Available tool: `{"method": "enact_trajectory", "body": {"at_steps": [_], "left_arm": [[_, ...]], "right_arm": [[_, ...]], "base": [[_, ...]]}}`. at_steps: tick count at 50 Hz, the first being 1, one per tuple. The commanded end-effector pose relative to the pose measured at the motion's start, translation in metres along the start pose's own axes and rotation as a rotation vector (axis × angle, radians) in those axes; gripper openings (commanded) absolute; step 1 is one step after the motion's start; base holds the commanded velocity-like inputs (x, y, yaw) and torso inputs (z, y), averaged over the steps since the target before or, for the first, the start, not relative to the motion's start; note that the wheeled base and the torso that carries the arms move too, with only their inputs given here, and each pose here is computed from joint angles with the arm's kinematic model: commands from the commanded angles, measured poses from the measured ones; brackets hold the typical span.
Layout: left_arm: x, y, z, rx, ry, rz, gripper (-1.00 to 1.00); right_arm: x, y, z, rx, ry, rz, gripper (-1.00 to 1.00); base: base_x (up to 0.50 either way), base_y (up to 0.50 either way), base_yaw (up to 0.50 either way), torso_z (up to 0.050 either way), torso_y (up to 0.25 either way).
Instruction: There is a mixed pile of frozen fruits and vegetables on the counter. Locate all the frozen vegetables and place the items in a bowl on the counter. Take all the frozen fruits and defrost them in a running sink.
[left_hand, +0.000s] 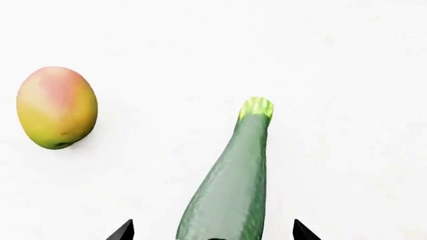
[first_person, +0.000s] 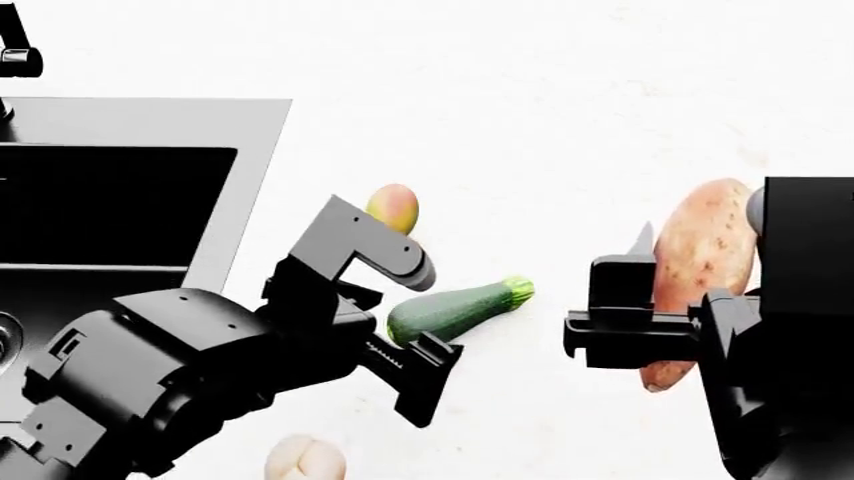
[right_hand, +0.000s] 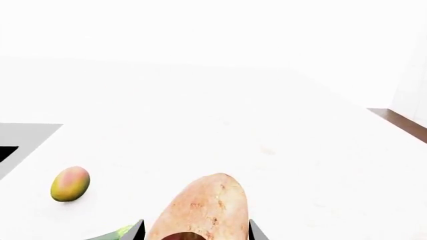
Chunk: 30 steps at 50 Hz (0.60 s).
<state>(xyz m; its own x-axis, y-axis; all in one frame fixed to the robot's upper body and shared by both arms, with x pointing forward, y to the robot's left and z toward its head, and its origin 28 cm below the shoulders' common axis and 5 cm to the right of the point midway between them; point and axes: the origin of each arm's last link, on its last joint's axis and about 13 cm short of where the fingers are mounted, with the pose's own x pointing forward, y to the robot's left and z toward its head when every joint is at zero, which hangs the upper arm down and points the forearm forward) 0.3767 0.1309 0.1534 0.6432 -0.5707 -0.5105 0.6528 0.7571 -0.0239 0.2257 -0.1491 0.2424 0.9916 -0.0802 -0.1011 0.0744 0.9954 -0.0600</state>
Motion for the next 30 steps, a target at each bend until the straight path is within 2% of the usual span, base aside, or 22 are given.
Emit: {"method": "enact_trajectory", "body": {"at_steps": [1, 7, 8, 12, 13, 14, 15, 19, 20, 21, 22, 23, 24, 25, 26, 28, 30], "left_arm": [[0.010, -0.002, 0.000, 0.005, 0.018, -0.024, 1.00], [0.008, -0.003, 0.004, -0.003, 0.003, -0.029, 1.00], [0.007, -0.003, 0.006, -0.004, -0.003, -0.023, -1.00], [0.004, -0.004, 0.008, -0.006, -0.010, -0.021, -1.00], [0.003, -0.002, 0.011, -0.016, -0.044, 0.021, -1.00], [0.003, 0.001, 0.015, -0.046, -0.049, 0.046, -1.00], [0.002, 0.002, 0.018, -0.042, -0.060, 0.042, -1.00], [-0.008, 0.001, 0.024, -0.049, -0.093, 0.042, -1.00], [-0.012, 0.000, 0.026, -0.052, -0.108, 0.047, -1.00], [-0.019, -0.001, 0.027, -0.060, -0.148, 0.053, -1.00], [-0.024, 0.000, 0.029, -0.091, -0.185, 0.087, -1.00], [-0.032, 0.002, 0.029, -0.091, -0.210, 0.107, -1.00], [-0.041, 0.002, 0.029, -0.079, -0.246, 0.123, -1.00], [-0.045, 0.002, 0.030, -0.083, -0.265, 0.130, -1.00], [-0.056, 0.003, 0.031, -0.106, -0.292, 0.143, -1.00], [-0.077, 0.003, 0.030, -0.108, -0.333, 0.164, -1.00], [-0.094, 0.000, 0.023, -0.104, -0.368, 0.194, -1.00]], "right_arm": [[0.001, -0.001, 0.000, 0.002, -0.006, -0.003, -1.00], [0.001, 0.000, 0.000, 0.004, -0.002, 0.001, -1.00], [0.001, 0.000, 0.000, 0.003, -0.002, 0.002, -1.00], [0.000, 0.000, 0.000, 0.010, -0.002, 0.002, -1.00], [0.000, 0.000, 0.001, -0.002, -0.020, -0.016, -1.00], [0.000, 0.001, 0.000, -0.053, -0.030, -0.021, -1.00], [-0.001, 0.001, 0.001, -0.017, -0.060, -0.014, -1.00], [0.000, 0.001, -0.001, -0.027, -0.065, -0.013, -1.00], [0.002, 0.000, -0.002, -0.041, -0.096, -0.048, -1.00], [0.004, -0.001, -0.005, -0.078, -0.118, -0.054, -1.00], [0.006, -0.001, -0.007, -0.021, -0.105, -0.019, -1.00], [0.007, 0.000, -0.009, -0.014, -0.151, 0.064, -1.00], [0.009, -0.001, -0.015, -0.023, -0.095, 0.043, -1.00], [0.008, 0.000, -0.015, 0.012, -0.055, 0.083, -1.00], [0.001, 0.002, -0.012, 0.038, -0.077, 0.182, -1.00], [-0.003, 0.005, -0.009, -0.091, -0.154, 0.170, -1.00], [-0.004, 0.003, -0.009, -0.038, -0.189, 0.156, -1.00]], "base": [[0.00, 0.00, 0.00, 0.000, 0.000], [0.00, 0.00, 0.00, 0.000, 0.000], [0.00, 0.00, 0.00, 0.000, 0.000], [0.00, 0.00, 0.00, 0.000, 0.000], [0.00, 0.00, 0.00, 0.000, 0.000], [0.00, 0.00, 0.00, 0.000, 0.010], [0.00, 0.00, 0.00, 0.000, 0.000], [0.00, 0.00, 0.00, 0.000, 0.000], [0.00, 0.00, 0.00, 0.000, 0.000], [0.00, 0.00, 0.00, 0.000, 0.000], [0.00, 0.00, 0.00, 0.000, 0.000], [0.00, 0.00, 0.00, 0.000, 0.000], [0.00, 0.00, 0.00, 0.000, 0.000], [0.00, 0.00, 0.00, 0.000, 0.000], [0.00, 0.00, 0.00, 0.000, 0.000], [0.00, 0.00, 0.00, 0.000, 0.000], [0.00, 0.00, 0.00, 0.000, 0.000]]}}
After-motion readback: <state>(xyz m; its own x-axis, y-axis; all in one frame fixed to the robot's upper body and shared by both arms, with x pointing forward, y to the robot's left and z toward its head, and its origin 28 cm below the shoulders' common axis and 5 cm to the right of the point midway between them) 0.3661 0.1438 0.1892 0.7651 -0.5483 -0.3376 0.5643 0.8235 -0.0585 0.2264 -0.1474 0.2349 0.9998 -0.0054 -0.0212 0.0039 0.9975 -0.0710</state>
